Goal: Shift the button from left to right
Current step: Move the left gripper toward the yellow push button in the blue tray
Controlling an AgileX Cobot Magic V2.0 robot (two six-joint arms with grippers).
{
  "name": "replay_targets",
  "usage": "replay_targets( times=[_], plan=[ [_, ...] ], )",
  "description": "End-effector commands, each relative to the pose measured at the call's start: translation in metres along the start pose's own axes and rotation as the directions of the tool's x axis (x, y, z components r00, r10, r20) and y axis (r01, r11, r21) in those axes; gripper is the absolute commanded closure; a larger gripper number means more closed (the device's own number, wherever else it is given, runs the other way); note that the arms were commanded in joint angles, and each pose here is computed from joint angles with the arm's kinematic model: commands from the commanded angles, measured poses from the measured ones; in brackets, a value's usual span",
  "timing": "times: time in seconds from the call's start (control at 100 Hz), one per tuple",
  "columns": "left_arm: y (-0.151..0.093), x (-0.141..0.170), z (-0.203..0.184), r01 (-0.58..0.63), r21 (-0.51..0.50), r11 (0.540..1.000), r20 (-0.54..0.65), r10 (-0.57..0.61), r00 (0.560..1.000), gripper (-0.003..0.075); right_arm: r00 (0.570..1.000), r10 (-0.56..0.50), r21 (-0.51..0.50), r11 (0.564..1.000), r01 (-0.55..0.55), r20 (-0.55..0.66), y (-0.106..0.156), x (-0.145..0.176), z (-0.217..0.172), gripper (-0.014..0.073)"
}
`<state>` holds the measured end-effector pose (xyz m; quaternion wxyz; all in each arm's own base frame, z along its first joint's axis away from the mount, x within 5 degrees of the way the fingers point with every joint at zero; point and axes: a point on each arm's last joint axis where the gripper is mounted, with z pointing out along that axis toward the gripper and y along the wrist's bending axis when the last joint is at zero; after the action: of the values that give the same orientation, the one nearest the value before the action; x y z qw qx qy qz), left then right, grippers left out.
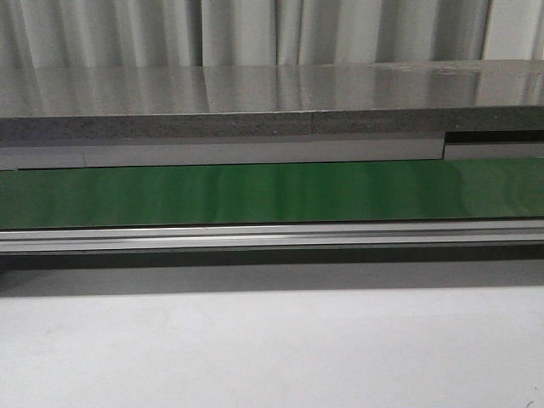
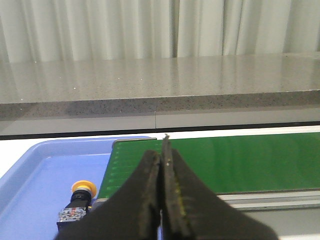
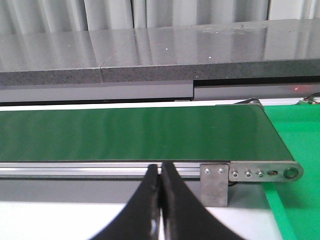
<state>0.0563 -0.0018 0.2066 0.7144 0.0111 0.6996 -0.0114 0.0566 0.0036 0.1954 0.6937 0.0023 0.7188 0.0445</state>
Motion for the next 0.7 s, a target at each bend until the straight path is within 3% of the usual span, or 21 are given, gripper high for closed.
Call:
replay_targets(
  times=[0.0,0.51,0.69],
  plan=[
    [0.000,0.007,-0.001,0.011,0.007,1.000,0.056,-0.011,0.998,0.0741,0.993,-0.014,-0.004,1.000,0.015,0.120,0.001,-0.014,-0.003,0.0661],
    [0.000,0.006,-0.001,0.011,0.008,1.000,0.067,-0.011,0.998,0.0741,0.993,-0.014,-0.004,1.000,0.015,0.120,0.001,-0.014,-0.003,0.0661],
    [0.000,-0.009,-0.003,0.022,0.009,1.000,0.098,-0.022,0.995,0.0741,0.993,-0.014,-0.004,1.000,0.015,0.120,0.001,-0.014,-0.003,0.0661]
  ],
)
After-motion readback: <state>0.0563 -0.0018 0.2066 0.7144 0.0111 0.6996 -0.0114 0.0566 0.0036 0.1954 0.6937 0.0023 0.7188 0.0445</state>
